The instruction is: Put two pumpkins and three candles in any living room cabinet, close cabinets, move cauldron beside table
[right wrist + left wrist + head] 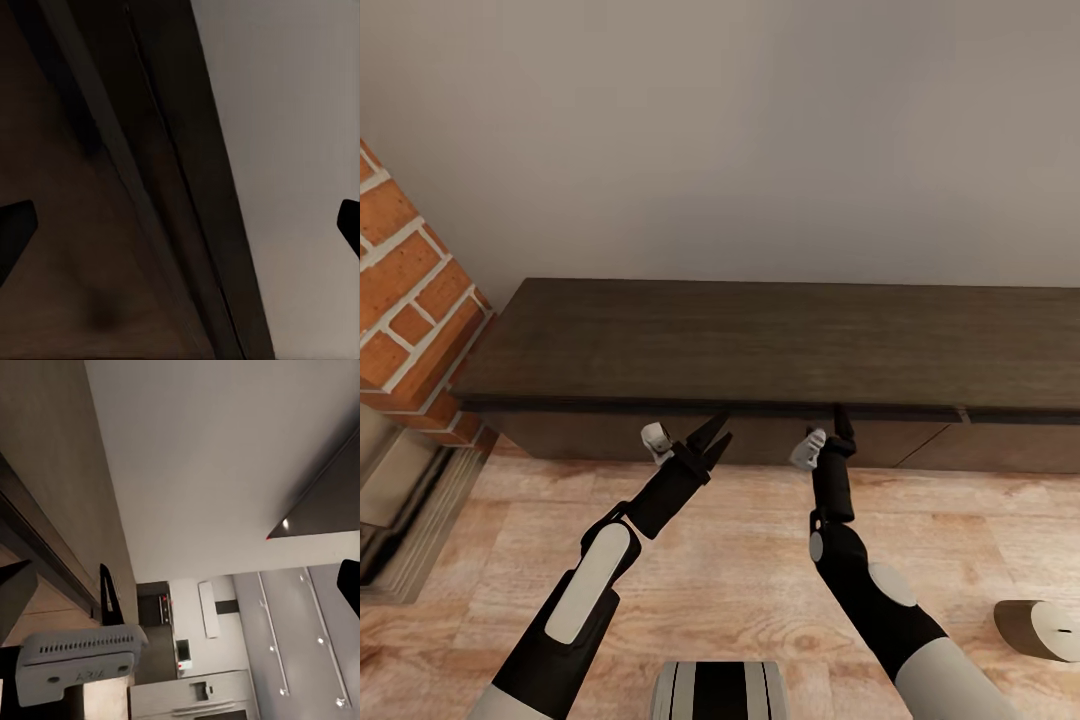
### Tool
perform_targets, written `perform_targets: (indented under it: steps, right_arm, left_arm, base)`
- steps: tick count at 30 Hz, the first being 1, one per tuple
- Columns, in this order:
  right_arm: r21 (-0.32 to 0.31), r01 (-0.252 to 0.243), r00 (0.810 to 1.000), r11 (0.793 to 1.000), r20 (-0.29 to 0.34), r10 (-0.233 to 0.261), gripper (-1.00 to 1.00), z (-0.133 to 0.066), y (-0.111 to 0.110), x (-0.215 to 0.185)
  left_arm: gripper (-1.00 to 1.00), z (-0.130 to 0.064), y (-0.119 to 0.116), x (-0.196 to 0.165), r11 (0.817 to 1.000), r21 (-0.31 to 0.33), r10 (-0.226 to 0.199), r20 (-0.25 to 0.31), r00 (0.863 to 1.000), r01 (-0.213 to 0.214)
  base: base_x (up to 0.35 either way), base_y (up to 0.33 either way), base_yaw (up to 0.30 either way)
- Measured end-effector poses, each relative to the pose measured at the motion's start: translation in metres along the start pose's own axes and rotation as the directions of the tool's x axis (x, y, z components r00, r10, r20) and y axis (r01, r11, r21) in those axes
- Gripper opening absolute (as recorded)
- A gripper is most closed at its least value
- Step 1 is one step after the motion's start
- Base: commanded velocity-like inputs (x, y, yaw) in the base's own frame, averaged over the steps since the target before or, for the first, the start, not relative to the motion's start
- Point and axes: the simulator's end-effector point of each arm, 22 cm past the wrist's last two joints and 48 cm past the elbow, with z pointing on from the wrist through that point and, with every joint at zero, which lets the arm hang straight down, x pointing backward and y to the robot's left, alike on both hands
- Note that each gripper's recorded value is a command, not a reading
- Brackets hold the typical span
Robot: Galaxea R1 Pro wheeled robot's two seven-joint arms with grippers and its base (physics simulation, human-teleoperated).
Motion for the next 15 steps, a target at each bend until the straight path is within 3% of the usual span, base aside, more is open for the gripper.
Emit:
perform_targets:
  steps: [5,15]
  right_arm:
    - [-0.052,-0.008,1.000,0.999,-0.030,0.007,1.00,0.002,0.010,0.012]
    - [-0.098,-0.012,0.999,0.995,-0.040,0.008,1.00,-0.001,0.024,0.014]
  left_arm:
    - [1.00,0.000,0.000,0.000,1.000,0.000,0.000,0.000,1.000,0.000]
    - [1.00,0.000,0.000,0.000,1.000,0.000,0.000,0.000,1.000,0.000]
  base:
    - [0.000,0.000,0.000]
    - [0.000,0.000,0.000]
